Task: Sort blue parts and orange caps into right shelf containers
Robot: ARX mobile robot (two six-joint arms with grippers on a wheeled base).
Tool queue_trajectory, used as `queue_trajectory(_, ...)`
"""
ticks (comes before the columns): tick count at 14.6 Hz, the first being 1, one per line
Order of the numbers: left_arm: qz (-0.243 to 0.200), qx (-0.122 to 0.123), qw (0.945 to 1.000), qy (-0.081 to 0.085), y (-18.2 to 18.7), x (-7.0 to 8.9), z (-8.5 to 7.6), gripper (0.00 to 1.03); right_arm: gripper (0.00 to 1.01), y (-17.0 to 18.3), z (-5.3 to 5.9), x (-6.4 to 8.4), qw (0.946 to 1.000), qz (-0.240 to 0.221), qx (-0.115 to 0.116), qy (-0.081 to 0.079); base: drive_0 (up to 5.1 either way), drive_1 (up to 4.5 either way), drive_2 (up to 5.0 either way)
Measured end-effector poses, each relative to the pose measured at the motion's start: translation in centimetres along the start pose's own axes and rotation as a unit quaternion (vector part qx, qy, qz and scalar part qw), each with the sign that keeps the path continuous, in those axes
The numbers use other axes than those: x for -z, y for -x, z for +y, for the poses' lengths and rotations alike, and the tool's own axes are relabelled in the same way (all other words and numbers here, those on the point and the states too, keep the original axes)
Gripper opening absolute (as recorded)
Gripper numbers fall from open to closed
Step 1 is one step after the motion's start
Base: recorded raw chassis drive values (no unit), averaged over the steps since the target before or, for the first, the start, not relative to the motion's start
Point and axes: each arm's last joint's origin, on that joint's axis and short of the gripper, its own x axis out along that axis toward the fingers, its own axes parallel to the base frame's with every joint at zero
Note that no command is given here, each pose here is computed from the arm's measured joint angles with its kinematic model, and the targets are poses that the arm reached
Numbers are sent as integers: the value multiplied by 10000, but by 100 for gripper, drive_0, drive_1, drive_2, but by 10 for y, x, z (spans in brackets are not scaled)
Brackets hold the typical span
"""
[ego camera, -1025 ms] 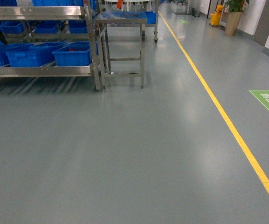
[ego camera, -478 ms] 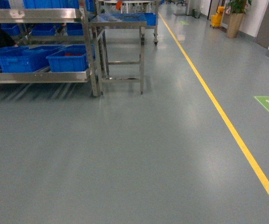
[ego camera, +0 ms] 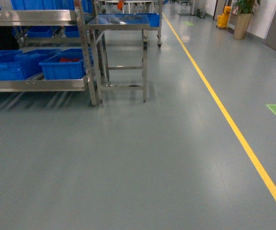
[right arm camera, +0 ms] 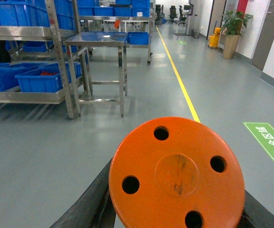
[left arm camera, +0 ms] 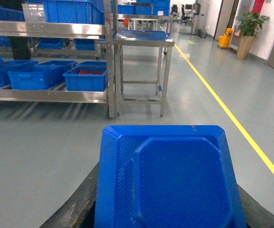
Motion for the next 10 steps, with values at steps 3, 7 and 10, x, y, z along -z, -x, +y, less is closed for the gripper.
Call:
queue_trajectory(3,0,-11,10000,0,0,0,0,44,45,0,0,0,10000,-13,-2,0,3,407,-402)
queue_trajectory(7,-21,0,10000,0,0,0,0,44,45,0,0,0,10000,-21,0,0,-3,403,-409)
queue_trajectory(10,2,2,10000,0,0,0,0,44,45,0,0,0,10000,4,0,0,-13,392,-418)
